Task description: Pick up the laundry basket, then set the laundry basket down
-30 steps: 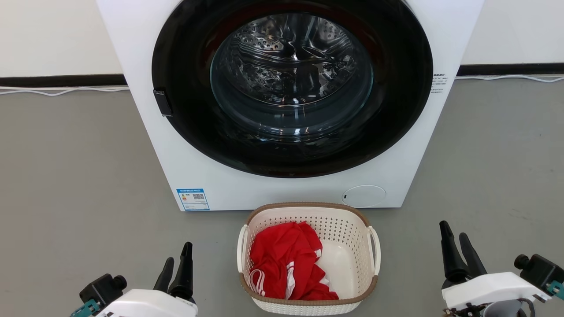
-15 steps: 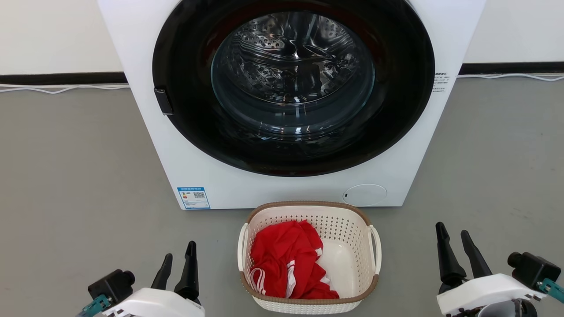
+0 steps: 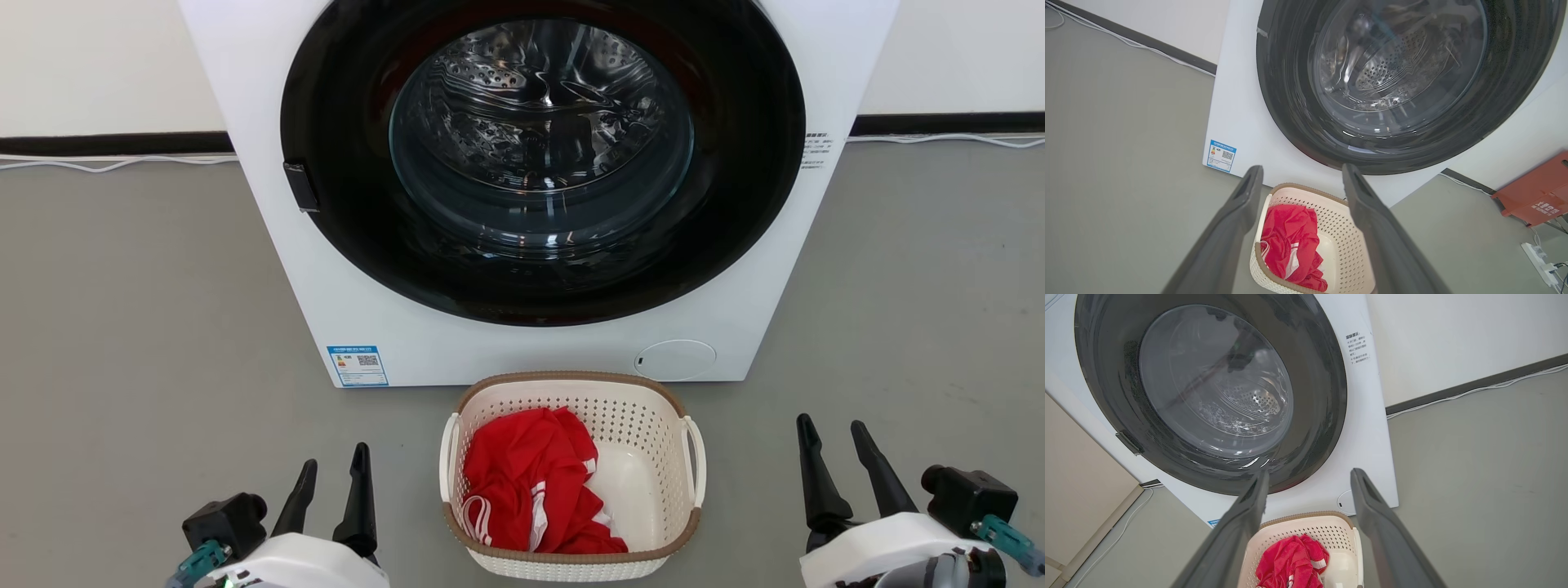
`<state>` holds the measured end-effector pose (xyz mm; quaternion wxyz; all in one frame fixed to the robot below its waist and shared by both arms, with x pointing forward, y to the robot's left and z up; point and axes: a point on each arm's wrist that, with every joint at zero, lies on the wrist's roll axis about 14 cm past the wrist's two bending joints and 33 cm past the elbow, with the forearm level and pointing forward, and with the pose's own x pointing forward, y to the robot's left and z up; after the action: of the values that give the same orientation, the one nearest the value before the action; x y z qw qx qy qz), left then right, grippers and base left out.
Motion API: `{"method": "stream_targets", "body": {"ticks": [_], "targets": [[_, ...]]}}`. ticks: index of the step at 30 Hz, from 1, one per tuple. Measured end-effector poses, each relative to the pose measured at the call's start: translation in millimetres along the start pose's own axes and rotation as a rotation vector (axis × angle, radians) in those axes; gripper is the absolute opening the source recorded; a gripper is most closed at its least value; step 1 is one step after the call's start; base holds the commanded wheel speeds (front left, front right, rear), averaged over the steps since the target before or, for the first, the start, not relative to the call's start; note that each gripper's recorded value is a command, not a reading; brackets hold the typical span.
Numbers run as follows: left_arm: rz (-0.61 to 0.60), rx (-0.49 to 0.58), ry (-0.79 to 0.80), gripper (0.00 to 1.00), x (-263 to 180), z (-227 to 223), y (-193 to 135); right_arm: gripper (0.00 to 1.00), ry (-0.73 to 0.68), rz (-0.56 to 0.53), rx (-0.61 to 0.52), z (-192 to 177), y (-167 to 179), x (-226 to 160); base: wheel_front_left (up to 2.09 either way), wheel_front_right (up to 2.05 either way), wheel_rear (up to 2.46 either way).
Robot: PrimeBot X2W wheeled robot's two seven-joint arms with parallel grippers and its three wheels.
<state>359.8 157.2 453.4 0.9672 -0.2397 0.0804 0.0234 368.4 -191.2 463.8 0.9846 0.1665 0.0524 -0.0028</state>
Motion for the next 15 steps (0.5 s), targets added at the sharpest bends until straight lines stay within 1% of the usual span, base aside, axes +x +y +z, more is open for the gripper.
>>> {"method": "stream_targets", "body": {"ticks": [15], "targets": [[-0.029,0.184,-0.046,1.00,0.3,4.8,-7.6,1.00,-0.011,0.011,-0.184,-0.8,-1.8,-1.5,0.00,0.00,0.00]]}}
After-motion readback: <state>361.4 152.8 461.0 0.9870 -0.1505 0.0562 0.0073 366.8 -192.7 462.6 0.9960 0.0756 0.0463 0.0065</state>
